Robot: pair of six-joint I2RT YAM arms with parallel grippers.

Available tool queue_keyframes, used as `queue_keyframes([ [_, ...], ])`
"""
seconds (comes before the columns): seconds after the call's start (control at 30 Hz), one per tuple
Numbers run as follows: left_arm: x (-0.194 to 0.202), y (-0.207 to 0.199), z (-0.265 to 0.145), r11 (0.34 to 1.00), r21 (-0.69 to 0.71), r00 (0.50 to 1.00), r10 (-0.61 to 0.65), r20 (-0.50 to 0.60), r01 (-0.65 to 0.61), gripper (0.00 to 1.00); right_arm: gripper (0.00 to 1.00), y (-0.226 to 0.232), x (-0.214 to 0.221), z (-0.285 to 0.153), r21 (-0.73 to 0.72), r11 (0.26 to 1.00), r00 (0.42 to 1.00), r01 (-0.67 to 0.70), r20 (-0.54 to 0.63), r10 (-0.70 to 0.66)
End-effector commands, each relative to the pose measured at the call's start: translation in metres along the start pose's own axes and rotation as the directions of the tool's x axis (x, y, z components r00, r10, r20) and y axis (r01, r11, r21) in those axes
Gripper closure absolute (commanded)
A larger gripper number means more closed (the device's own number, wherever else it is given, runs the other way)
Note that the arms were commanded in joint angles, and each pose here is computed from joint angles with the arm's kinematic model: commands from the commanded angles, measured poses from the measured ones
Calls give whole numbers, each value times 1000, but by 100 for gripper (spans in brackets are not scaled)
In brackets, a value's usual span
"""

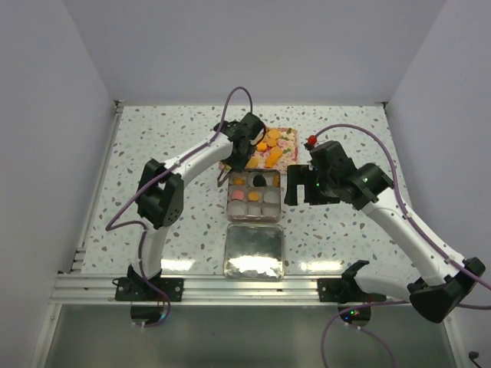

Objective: Pack the cookies

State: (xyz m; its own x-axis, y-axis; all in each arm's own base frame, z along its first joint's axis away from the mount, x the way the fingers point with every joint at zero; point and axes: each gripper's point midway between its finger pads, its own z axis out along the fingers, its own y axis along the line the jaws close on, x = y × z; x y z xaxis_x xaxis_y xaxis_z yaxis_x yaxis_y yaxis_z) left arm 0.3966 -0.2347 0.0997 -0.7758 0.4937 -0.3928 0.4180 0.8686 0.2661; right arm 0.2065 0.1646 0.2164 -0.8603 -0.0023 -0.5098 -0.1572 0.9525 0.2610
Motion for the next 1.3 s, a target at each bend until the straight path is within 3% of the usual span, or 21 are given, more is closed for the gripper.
queue_keyframes([
  [0.0,-11,8,-30,999,1,998,-47,50,47,48,1,5,-5,-10,-36,999,999,-20,42,21],
  [0.57,-15,3,-55,996,71,997,-64,47,61,41,1,2,4,-16,-56,997,997,-56,53,59],
  [0.83,-12,4,-42,997,34,998,-65,12,64,49,1,2,4,-18,-55,997,997,-56,57,59],
  [1.27,-14,12,-26,998,15,998,-60,-7,60,50,1,2,4,-19,-55,997,997,-53,59,56],
])
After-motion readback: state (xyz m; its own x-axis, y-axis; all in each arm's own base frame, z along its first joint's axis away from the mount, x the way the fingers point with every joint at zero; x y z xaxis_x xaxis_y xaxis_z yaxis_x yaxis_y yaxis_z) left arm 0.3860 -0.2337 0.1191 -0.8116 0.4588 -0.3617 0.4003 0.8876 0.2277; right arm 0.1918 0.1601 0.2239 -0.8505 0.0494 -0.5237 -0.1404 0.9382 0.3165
